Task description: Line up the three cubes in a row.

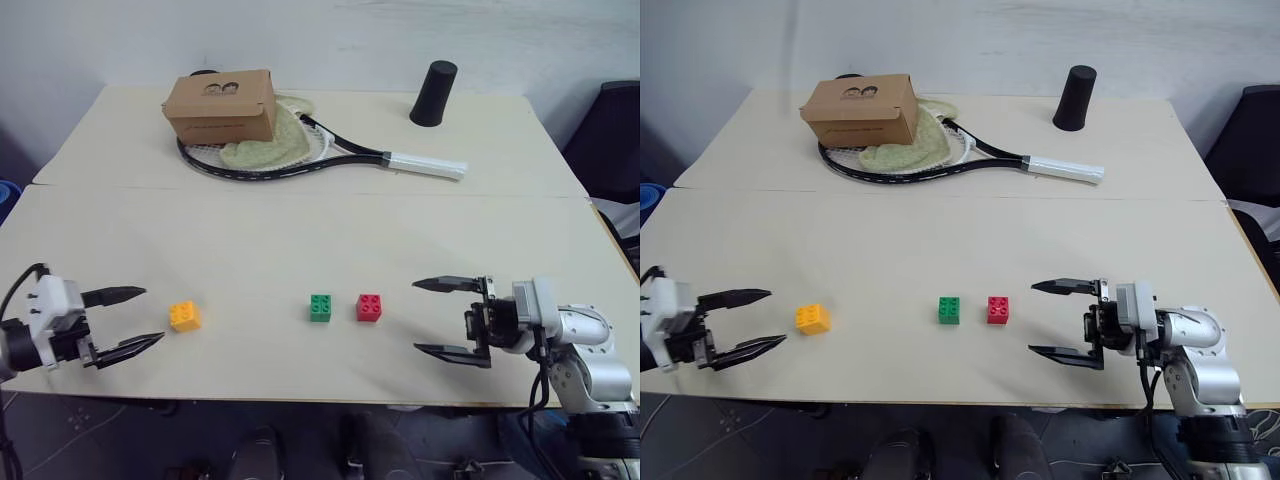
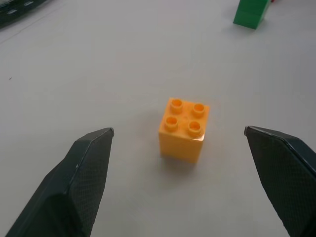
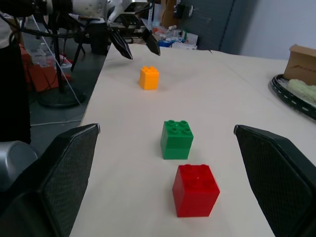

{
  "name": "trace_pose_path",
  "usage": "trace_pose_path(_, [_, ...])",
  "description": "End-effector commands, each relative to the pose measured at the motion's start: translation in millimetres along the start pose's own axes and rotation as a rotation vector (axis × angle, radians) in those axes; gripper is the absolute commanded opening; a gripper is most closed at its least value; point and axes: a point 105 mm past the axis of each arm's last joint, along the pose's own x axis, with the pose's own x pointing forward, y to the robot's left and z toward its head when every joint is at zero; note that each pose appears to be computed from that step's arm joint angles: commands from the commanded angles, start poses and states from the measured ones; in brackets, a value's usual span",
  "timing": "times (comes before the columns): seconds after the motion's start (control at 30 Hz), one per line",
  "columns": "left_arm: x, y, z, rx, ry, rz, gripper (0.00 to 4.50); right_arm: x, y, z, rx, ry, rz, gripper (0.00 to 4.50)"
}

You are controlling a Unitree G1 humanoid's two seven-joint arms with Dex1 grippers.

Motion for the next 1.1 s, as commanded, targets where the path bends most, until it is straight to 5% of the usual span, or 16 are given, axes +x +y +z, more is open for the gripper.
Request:
trace_pose_path(0.03, [15.1,9.7,-3.4,0.037,0.026,-0.071,4.47,0.1,3.9,12.5,-0.042,-0.014,-0.007,4.50])
trace_pose_path(0.2, [39.5,12.1,-14.7,0.026,0.033,-0.148,4.30,-4.8,5.5,15.6,-0.053,0.005,-0.059,4.50])
trace_pose_path(0.53, [57.5,7.1,-1.4,0.066,-0.032,-0.223,1.52,-15.6,10.6,18.2,-0.058,0.040,-0.114,4.50])
trace_pose_path(0.83, [123.0,-1.7,35.3,0.285,-0.017,-0.499,1.52,-23.1,19.2,19.0,-0.046,0.070,-0.161,4.50])
trace_pose_path(1.1, [166.2,-15.8,50.5,0.280,-0.073,-0.609,1.52,-20.5,25.3,20.7,-0.045,0.079,-0.196,4.50])
